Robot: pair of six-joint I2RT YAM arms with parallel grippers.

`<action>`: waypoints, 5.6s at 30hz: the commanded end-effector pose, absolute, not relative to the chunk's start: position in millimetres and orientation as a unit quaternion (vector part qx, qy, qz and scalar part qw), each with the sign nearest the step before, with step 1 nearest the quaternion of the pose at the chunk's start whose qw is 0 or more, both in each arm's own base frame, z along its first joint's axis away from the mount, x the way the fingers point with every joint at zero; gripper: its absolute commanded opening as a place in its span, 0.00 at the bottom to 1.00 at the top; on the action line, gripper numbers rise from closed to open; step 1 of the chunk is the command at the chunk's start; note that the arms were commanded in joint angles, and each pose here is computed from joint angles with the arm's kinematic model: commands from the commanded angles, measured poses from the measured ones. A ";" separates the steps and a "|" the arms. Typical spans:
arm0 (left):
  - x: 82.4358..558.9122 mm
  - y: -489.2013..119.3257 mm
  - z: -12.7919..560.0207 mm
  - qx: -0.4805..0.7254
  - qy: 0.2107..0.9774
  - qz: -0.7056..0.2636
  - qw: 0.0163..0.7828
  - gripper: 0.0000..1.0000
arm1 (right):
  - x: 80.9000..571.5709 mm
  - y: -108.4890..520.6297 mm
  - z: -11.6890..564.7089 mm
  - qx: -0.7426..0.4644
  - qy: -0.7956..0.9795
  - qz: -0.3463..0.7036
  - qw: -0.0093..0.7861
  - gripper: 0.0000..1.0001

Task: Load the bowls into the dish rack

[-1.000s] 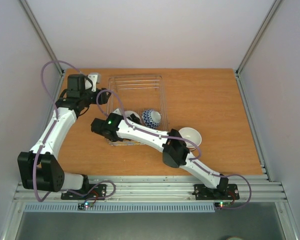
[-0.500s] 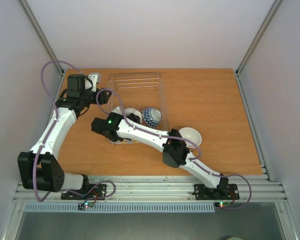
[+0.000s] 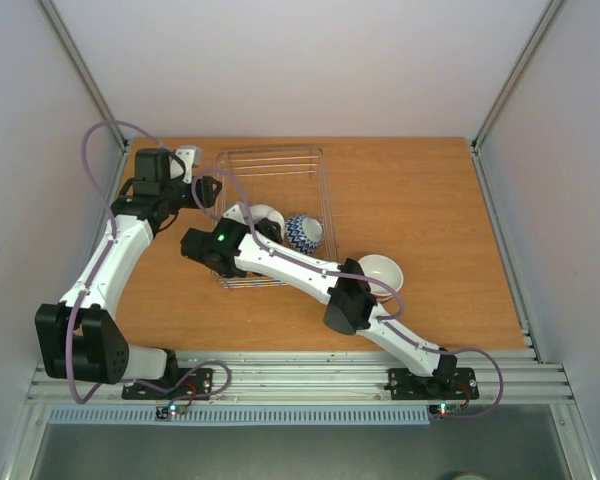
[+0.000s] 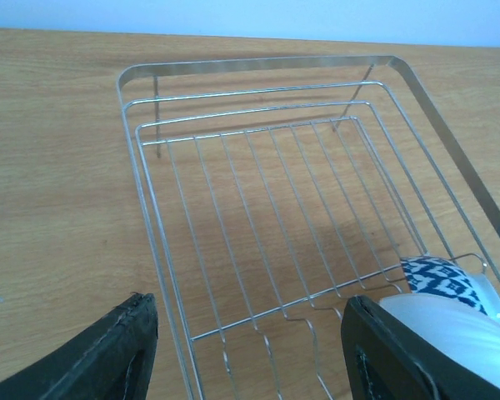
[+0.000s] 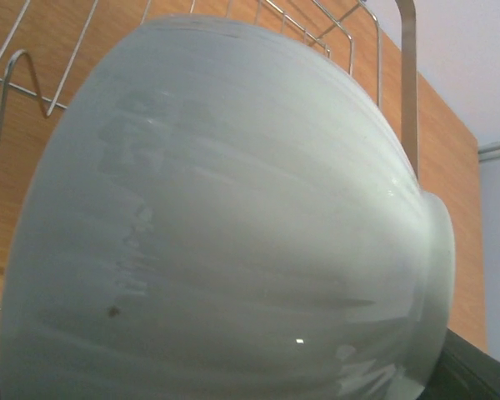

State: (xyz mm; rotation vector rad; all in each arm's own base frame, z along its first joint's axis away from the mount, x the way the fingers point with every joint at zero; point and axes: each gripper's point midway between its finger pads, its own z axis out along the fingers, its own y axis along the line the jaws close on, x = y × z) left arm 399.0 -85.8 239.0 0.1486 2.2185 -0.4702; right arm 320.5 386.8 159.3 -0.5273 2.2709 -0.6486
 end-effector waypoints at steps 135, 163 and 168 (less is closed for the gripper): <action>403.6 -111.0 215.3 0.107 0.892 -0.213 0.384 0.60 | 201.6 82.5 107.0 0.171 0.966 -0.025 0.189 0.40; 404.1 -115.4 210.1 0.111 0.895 -0.210 0.378 0.61 | 205.5 67.6 138.9 0.174 0.955 -0.041 0.235 0.01; 403.6 -124.8 208.0 0.119 0.900 -0.195 0.371 0.62 | 216.6 67.1 197.3 0.151 0.940 -0.018 0.306 0.01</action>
